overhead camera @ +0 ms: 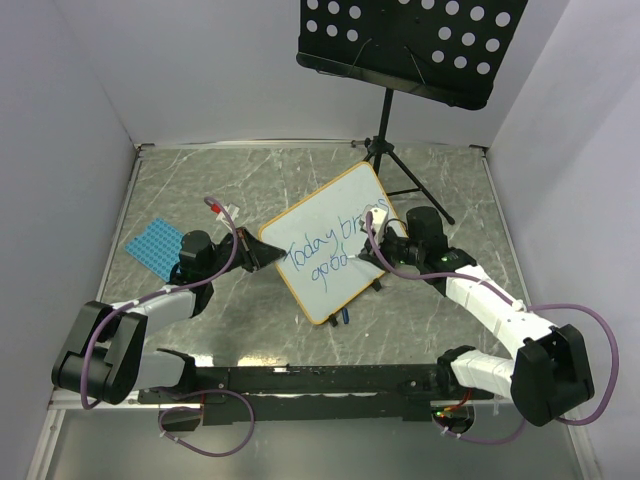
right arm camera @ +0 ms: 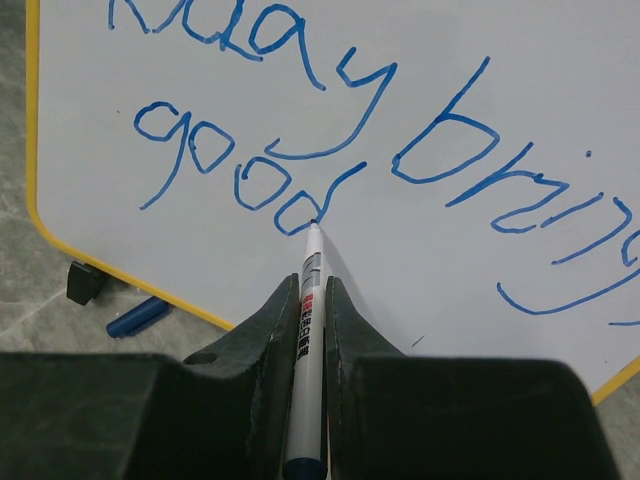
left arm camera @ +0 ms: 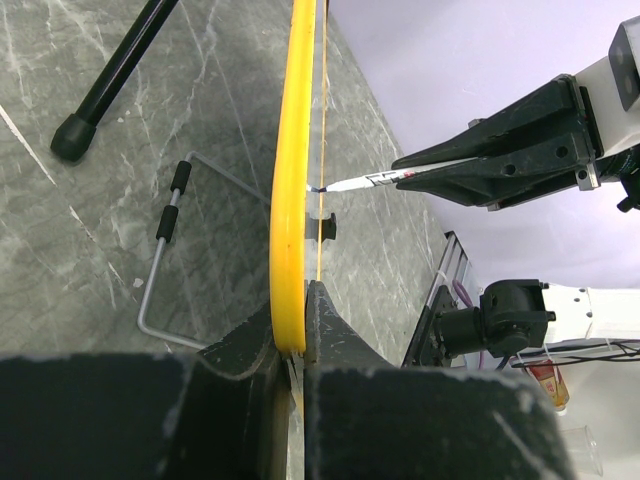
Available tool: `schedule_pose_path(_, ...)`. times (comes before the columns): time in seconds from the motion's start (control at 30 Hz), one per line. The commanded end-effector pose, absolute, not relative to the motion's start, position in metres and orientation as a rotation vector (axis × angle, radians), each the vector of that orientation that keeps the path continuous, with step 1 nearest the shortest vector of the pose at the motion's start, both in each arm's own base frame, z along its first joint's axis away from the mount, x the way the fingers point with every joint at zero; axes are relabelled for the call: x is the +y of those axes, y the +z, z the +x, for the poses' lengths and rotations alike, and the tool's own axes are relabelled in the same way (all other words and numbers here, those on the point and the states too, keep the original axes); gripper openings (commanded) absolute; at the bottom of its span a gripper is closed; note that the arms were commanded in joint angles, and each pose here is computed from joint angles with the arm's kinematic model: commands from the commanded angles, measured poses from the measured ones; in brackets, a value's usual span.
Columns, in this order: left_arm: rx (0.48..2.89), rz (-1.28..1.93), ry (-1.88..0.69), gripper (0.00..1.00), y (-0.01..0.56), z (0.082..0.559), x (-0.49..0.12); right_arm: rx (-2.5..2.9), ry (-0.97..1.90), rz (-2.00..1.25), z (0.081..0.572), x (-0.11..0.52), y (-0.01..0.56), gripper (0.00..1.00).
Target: Write a sentence on the whiteboard
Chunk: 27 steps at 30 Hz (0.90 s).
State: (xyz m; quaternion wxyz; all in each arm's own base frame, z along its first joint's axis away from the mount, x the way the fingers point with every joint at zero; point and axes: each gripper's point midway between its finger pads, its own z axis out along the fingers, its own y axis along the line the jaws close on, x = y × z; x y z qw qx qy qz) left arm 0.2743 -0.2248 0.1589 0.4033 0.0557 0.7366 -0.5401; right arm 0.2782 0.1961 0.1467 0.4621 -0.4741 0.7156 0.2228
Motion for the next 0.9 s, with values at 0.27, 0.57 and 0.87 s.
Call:
schedule_pose_path(0.27,1.892,0.310,-1.368,0.01,0.142,0.252,-0.231,1.750,0.504,-1.190,0.283,0.187,0.155,0.00)
schedule_pose_path(0.57,1.888,0.312,-1.372,0.01,0.143,0.252,-0.231,1.766,0.501,-1.169,0.284,0.178,0.154,0.00)
schedule_pose_path(0.87,1.879,0.317,-1.376,0.01,0.145,0.251,-0.232,1.685,0.532,-1.117,0.280,0.176,0.181,0.00)
